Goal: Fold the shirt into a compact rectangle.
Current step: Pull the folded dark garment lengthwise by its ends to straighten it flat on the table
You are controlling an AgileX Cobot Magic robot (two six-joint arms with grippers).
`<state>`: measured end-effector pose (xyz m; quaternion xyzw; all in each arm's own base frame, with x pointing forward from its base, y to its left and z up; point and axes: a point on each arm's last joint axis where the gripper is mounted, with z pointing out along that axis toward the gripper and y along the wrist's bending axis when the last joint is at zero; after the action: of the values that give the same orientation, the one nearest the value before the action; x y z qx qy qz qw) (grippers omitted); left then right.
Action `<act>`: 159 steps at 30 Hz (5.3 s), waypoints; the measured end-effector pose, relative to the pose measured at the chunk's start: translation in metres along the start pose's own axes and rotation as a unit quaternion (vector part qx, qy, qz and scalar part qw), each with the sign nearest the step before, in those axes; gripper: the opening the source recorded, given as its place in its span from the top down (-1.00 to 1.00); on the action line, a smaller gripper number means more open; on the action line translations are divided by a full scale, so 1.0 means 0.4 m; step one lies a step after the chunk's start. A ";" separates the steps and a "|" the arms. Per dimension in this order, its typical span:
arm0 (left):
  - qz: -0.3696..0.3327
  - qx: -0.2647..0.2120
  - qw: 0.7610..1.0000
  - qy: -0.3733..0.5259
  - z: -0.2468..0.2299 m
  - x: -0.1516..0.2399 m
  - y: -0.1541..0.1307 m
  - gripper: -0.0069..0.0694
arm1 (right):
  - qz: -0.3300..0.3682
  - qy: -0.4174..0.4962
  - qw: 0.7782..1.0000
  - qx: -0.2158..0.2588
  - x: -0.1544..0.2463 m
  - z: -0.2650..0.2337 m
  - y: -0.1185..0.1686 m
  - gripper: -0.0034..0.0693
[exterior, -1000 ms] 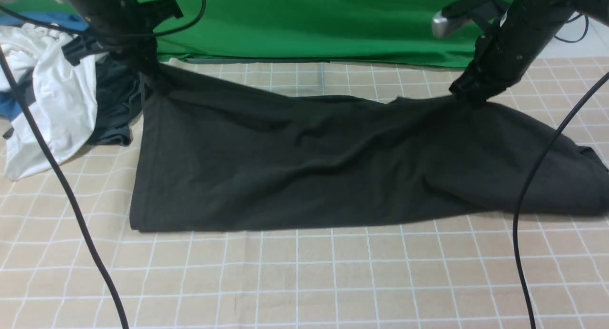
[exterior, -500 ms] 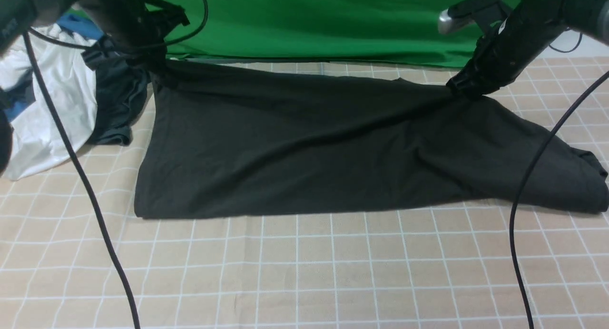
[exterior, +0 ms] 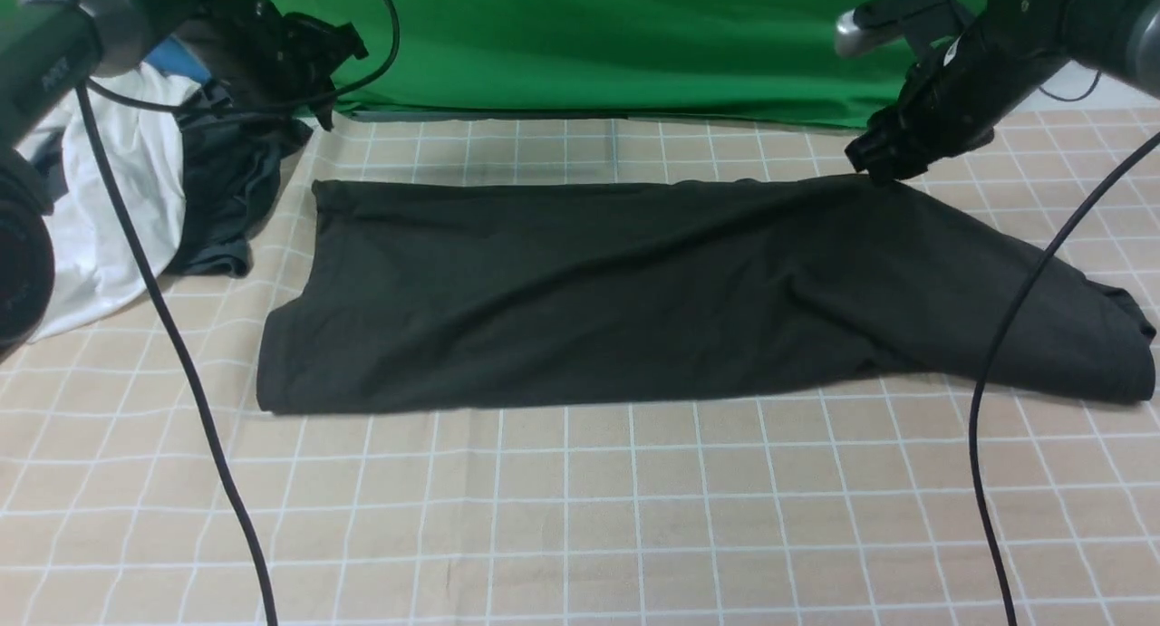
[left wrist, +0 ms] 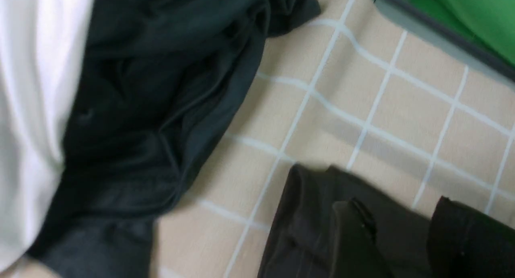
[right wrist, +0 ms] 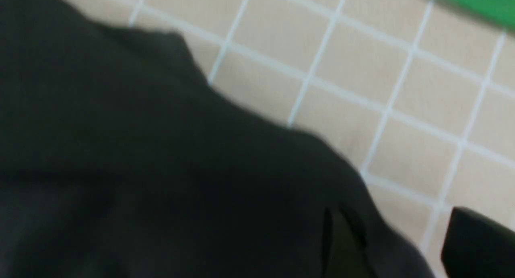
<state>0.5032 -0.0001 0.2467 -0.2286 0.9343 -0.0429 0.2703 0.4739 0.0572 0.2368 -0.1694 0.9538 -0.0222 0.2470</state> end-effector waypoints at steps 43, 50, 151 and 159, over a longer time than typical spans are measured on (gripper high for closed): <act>0.166 0.024 0.968 0.189 -0.044 0.327 -0.054 0.79 | 0.219 0.186 0.958 -0.002 0.352 0.033 -0.243 0.62; 0.164 0.023 0.968 0.189 -0.044 0.327 -0.054 0.79 | 0.201 0.191 0.961 -0.007 0.332 0.010 -0.253 0.80; 0.092 -0.006 0.996 0.021 0.113 0.029 -0.038 0.74 | 0.168 0.151 0.974 0.022 0.185 -0.078 -0.288 0.22; 0.055 -0.013 0.998 0.003 0.073 -0.031 0.008 0.74 | 0.167 0.140 0.976 0.025 0.181 -0.077 -0.291 0.22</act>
<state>0.5267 0.0096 0.2271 -0.1802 0.9468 -0.0167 0.2663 0.4362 -0.0778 0.2450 0.0037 0.9929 -0.0283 0.1159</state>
